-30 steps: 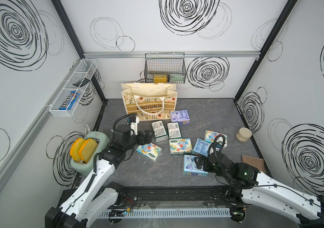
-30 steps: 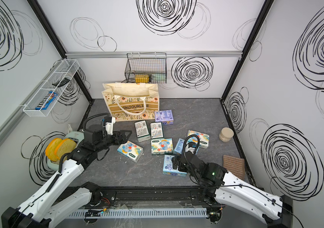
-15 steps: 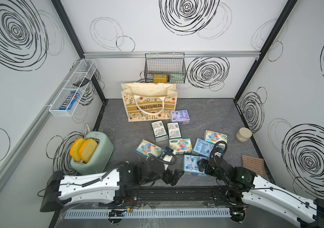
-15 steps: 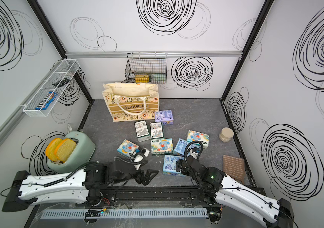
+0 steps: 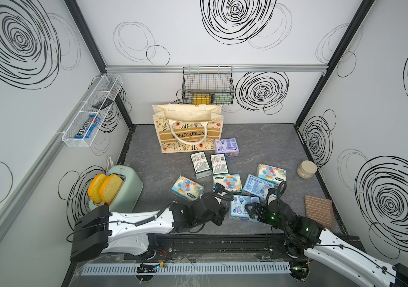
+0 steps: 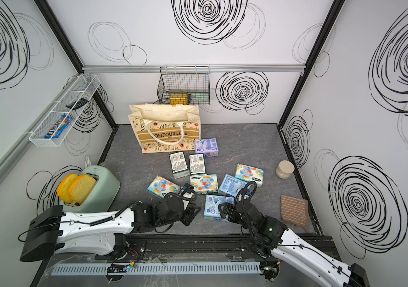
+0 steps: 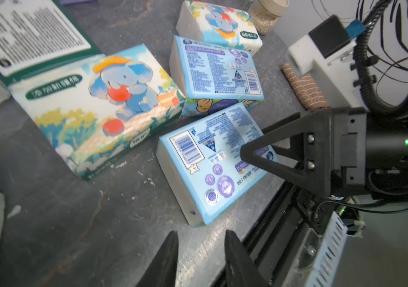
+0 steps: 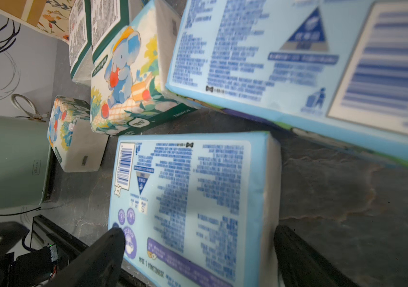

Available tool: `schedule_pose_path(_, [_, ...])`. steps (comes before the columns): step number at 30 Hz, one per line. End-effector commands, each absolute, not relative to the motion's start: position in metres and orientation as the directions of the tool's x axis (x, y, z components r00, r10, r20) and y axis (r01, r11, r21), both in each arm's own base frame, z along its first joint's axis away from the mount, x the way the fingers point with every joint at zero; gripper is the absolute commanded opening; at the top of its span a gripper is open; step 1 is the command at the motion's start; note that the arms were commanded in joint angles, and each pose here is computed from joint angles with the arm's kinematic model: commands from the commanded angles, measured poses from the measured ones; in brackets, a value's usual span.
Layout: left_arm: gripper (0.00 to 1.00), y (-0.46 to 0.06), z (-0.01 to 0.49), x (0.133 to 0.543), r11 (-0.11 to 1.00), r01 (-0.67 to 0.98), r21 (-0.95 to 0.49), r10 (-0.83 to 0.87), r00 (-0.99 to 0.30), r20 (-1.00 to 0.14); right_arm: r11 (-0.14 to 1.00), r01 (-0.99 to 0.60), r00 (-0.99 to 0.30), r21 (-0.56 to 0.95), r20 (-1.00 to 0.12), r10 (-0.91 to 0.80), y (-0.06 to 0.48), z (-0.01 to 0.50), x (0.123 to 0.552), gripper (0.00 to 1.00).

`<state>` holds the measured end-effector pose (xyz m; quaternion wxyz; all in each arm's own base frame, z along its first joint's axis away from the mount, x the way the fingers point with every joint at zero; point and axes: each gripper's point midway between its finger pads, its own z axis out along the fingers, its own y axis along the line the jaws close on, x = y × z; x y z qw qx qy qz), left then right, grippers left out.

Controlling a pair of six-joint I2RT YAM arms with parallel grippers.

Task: Put tissues into the canvas bag
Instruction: Pick up the pack of facial tissues from the center of the board.

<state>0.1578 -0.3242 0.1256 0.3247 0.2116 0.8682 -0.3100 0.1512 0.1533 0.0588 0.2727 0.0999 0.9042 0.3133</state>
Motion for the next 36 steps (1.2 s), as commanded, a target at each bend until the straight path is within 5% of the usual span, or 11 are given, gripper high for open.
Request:
schedule_pose_path(1, [0.36, -0.342, 0.132, 0.16, 0.667, 0.593, -0.452, 0.147, -0.699, -0.699, 0.723, -0.047, -0.845, 0.689, -0.414, 0.34, 0.167, 0.067, 0.15, 0.98])
schedule_pose_path(23, [0.43, -0.314, 0.049, 0.172, 0.744, 0.518, -0.422, 0.2, -0.776, -0.599, 0.478, -0.312, -0.863, 0.822, -0.455, 0.219, 0.207, 0.114, 0.128, 0.99])
schedule_pose_path(36, [0.42, -0.286, 0.014, 0.17, 0.766, 0.435, -0.473, 0.152, -0.838, -0.525, 0.677, -0.086, -0.862, 0.73, -0.396, 0.317, 0.166, 0.07, 0.14, 0.99])
